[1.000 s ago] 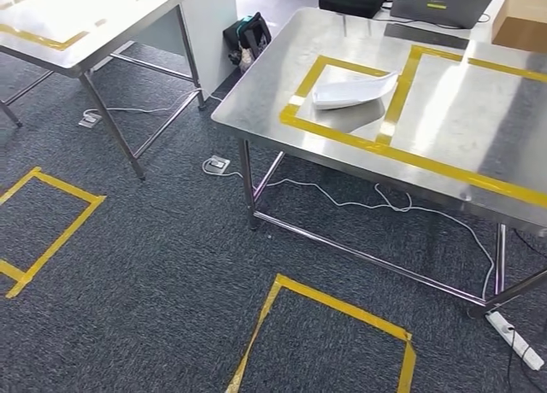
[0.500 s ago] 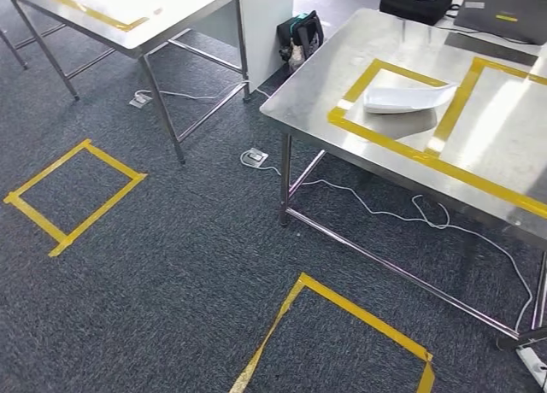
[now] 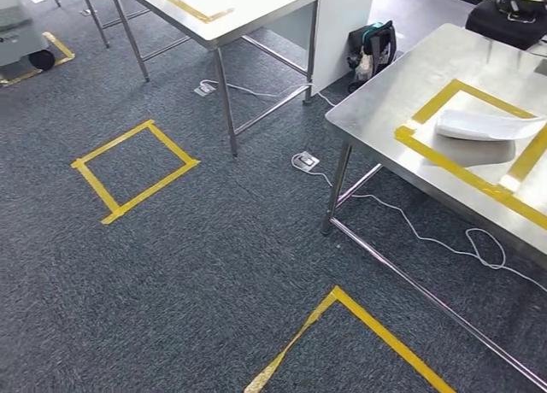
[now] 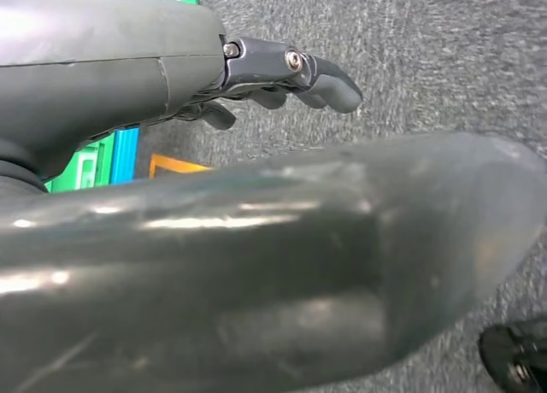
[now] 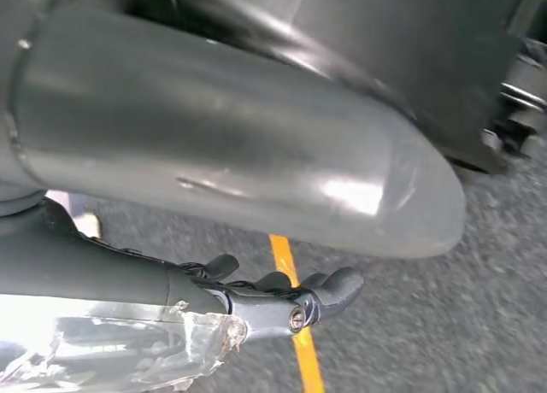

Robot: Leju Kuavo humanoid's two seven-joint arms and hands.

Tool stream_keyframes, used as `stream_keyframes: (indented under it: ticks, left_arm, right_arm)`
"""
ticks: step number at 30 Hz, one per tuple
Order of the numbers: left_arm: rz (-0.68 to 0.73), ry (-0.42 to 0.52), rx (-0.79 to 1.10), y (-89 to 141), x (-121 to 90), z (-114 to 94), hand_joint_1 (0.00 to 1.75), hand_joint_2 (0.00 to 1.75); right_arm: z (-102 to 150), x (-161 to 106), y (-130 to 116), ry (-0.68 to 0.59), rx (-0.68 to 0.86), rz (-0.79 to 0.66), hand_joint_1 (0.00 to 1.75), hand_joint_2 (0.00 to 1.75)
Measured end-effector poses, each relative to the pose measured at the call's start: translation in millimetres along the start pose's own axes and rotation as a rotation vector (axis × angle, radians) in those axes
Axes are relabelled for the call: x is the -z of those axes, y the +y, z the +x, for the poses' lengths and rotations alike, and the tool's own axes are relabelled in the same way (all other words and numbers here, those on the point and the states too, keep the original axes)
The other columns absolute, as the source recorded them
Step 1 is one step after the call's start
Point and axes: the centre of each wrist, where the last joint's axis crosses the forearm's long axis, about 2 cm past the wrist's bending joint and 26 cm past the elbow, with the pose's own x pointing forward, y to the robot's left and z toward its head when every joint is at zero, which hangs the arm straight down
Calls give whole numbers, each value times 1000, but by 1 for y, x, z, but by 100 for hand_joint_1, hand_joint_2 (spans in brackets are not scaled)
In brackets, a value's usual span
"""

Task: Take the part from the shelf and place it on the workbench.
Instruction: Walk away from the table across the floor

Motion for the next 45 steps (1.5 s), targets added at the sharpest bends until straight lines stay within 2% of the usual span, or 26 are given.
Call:
stream_keyframes:
  ticks: [8, 16, 24, 35, 45]
  left_arm:
    - [-23, -46, 50, -18, -10, 23, 0, 0]
    - [-38, -73, 58, -25, -14, 35, 0, 0]
    - [-54, -78, 46, -28, -15, 34, 0, 0]
    - [-69, -43, -2, -20, -9, 17, 0, 0]
    - [-58, -52, -24, -13, -6, 16, 0, 0]
  right_arm:
    - [1, 0, 0, 15, 6, 21, 0, 0]
    - [5, 1, -1, 14, -1, 6, 0, 0]
    - [6, 0, 1, 13, -16, 12, 0, 0]
    - [10, 1, 1, -12, -57, 20, 0, 0]
    - [10, 1, 2, -10, -82, 39, 0, 0]
